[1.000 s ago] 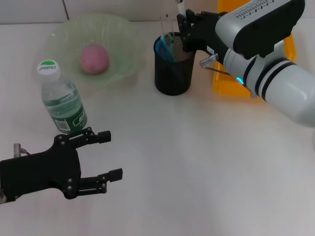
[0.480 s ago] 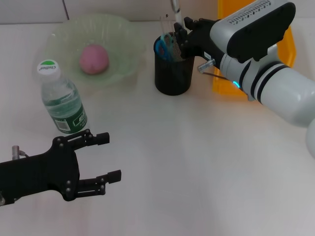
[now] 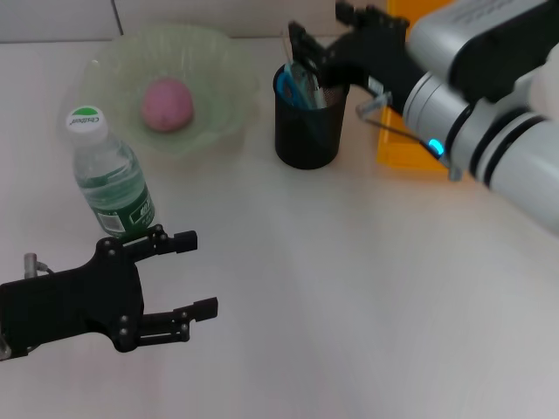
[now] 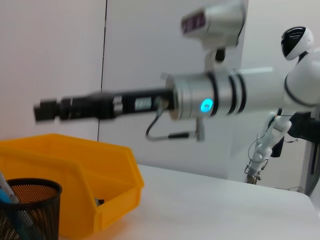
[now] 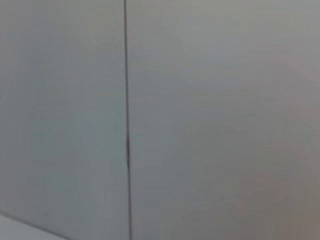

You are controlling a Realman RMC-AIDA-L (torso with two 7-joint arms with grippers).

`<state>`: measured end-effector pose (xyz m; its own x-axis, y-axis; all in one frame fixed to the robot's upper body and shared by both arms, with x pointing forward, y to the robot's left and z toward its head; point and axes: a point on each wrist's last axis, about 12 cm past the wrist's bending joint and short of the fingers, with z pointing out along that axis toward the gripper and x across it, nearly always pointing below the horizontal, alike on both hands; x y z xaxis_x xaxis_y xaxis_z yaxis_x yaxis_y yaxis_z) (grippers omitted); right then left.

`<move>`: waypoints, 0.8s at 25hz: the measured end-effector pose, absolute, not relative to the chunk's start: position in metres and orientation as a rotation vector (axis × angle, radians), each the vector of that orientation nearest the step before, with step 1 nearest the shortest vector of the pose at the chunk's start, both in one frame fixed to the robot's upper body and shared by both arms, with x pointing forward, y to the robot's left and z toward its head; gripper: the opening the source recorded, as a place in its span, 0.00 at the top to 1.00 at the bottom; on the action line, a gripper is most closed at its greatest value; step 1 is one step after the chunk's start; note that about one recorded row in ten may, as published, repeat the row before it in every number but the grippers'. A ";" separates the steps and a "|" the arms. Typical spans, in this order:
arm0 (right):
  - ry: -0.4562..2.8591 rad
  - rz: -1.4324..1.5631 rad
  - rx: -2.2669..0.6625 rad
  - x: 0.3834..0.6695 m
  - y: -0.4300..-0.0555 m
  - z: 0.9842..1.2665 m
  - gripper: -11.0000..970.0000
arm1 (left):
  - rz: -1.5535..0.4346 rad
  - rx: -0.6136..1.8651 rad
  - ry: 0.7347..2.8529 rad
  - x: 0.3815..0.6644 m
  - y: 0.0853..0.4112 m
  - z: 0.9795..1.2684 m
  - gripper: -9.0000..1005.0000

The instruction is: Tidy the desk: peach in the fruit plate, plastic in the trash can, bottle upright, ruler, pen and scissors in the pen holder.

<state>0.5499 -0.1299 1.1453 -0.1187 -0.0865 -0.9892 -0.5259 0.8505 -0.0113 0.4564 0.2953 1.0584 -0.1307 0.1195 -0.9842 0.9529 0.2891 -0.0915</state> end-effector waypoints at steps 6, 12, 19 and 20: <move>1.701 0.573 -0.497 0.534 -0.171 1.219 0.33 | -1.005 1.041 1.505 0.459 0.293 1.059 0.17; 1.437 0.892 -0.689 0.508 -0.274 1.237 0.29 | -1.009 1.038 1.505 0.459 0.292 1.059 0.17; 1.171 1.027 -0.770 0.485 -0.348 1.174 0.27 | -1.020 1.055 1.481 0.465 0.285 1.063 0.17; 1.197 1.044 -0.790 0.483 -0.345 1.158 0.27 | -1.020 1.055 1.481 0.465 0.285 1.063 0.17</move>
